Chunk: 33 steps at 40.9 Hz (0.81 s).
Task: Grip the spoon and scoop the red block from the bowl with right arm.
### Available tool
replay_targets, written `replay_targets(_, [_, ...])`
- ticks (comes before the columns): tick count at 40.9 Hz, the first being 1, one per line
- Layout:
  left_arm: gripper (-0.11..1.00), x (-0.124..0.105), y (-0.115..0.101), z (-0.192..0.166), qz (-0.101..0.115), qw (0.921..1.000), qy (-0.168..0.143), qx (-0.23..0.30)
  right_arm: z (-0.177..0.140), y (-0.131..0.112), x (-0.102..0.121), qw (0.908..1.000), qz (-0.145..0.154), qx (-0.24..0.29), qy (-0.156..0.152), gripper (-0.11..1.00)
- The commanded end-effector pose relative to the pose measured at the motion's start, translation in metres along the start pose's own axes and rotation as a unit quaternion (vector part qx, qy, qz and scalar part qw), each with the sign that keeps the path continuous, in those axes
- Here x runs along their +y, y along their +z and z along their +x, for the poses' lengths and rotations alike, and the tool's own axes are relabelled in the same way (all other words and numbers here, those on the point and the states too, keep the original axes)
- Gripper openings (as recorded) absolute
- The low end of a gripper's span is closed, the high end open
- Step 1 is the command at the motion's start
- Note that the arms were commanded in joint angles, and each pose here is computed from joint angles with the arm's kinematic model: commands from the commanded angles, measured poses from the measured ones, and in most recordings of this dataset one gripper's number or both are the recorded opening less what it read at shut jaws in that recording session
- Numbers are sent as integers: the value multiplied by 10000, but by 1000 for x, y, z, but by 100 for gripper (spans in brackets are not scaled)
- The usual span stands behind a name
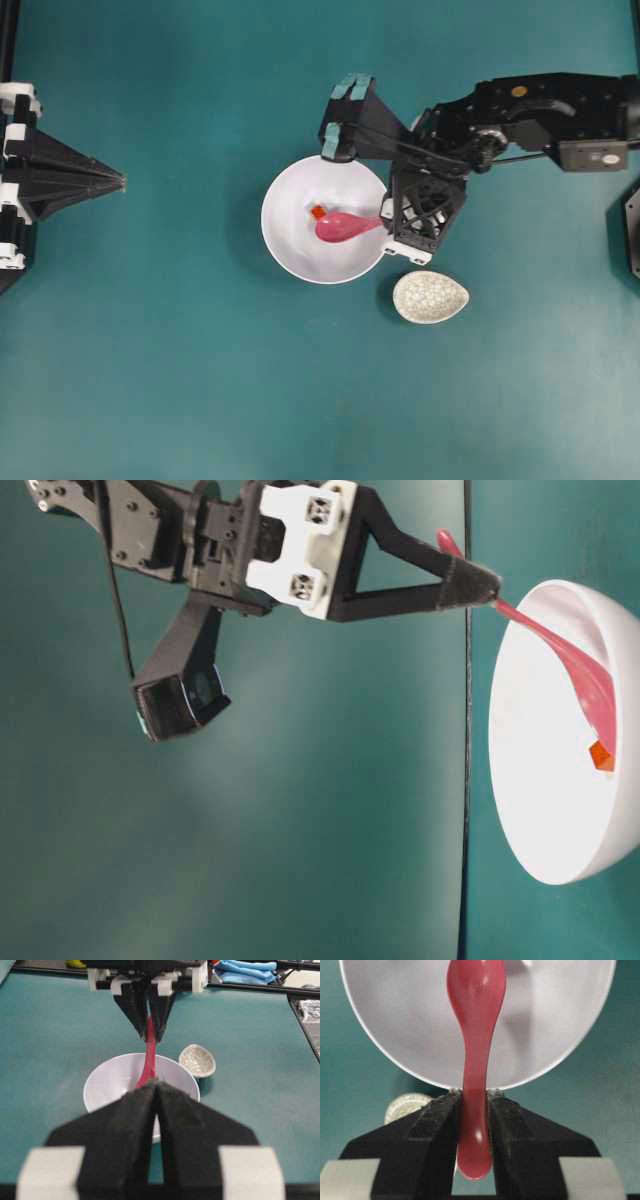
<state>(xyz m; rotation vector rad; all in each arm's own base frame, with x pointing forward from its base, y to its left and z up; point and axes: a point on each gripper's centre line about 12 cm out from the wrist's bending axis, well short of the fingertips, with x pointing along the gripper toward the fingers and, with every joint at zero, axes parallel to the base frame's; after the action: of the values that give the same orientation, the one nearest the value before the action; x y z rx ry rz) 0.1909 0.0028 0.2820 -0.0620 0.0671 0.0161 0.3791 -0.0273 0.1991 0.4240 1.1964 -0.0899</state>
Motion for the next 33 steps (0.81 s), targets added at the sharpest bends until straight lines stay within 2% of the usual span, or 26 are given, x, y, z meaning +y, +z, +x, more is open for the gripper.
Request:
replay_targets(1, [0,0,11,2,23,9999,-3,-146,-14,4,2,9998,29,-203,37,25])
replay_targets(21, [0,0,11,2,23,9999,-3,-146,-2,6,-7,9997,-26,-177,-148,25])
replay_targets(33, [0,0,10,2,23,9999,-2,-138,5,20,-7,9987,-29,-485,-137,25])
